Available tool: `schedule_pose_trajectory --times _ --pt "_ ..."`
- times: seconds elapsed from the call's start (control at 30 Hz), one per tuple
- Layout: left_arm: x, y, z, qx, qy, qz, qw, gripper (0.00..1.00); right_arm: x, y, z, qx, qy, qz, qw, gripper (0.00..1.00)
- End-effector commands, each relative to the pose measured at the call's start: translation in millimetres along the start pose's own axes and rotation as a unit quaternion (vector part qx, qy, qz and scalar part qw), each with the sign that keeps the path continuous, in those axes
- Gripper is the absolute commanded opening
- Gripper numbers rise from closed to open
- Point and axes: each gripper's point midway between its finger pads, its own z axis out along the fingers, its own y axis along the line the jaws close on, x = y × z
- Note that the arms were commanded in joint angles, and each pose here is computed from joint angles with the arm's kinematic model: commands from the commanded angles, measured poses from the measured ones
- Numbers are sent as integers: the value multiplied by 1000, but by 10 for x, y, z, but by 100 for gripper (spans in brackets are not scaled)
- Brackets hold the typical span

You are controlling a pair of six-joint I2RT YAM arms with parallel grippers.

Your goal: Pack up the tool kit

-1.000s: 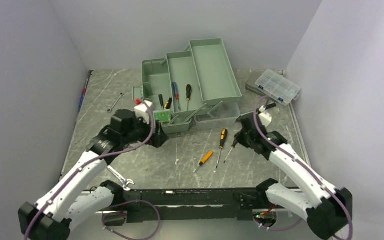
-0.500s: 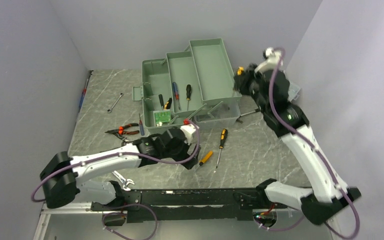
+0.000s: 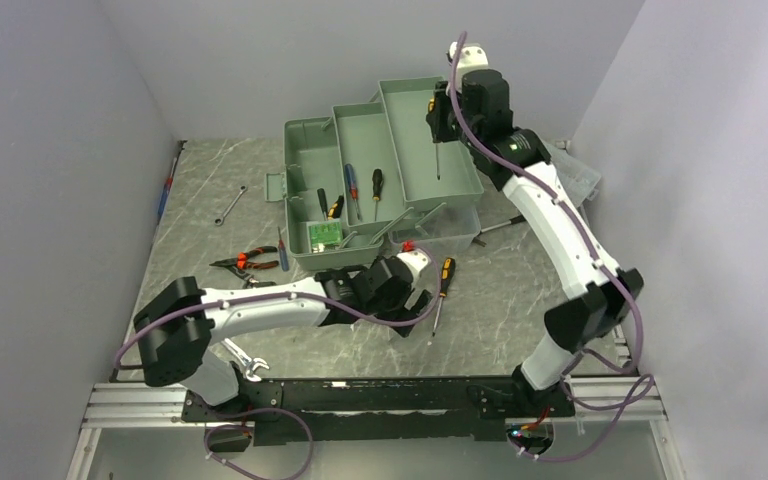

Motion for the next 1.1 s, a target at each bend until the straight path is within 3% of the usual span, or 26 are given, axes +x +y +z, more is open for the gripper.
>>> schedule_pose_trajectory --times 0.0,0.4,0.47,0.53,0.6,0.73,1.07 --pt "-221 -69 41 -4 -17 6 1000 97 -235 -10 230 -18 -15 -10 1000 0" --pt "-75 -180 236 11 12 -6 1000 97 581 44 953 -47 139 63 987 4" --pt "-54 -175 240 9 14 -7 1000 97 645 25 1005 -52 151 79 984 11" --pt "-45 -161 232 6 15 -7 1000 97 653 -8 1028 -59 157 91 982 25" --pt "-38 -143 222 2 15 -6 1000 98 601 -29 1009 -64 153 99 981 42" --pt "-38 -122 205 -2 15 -3 1000 98 297 -83 849 -67 118 102 986 66" --pt "-54 -185 289 8 24 9 1000 94 -424 -272 -37 -43 11 91 995 74"
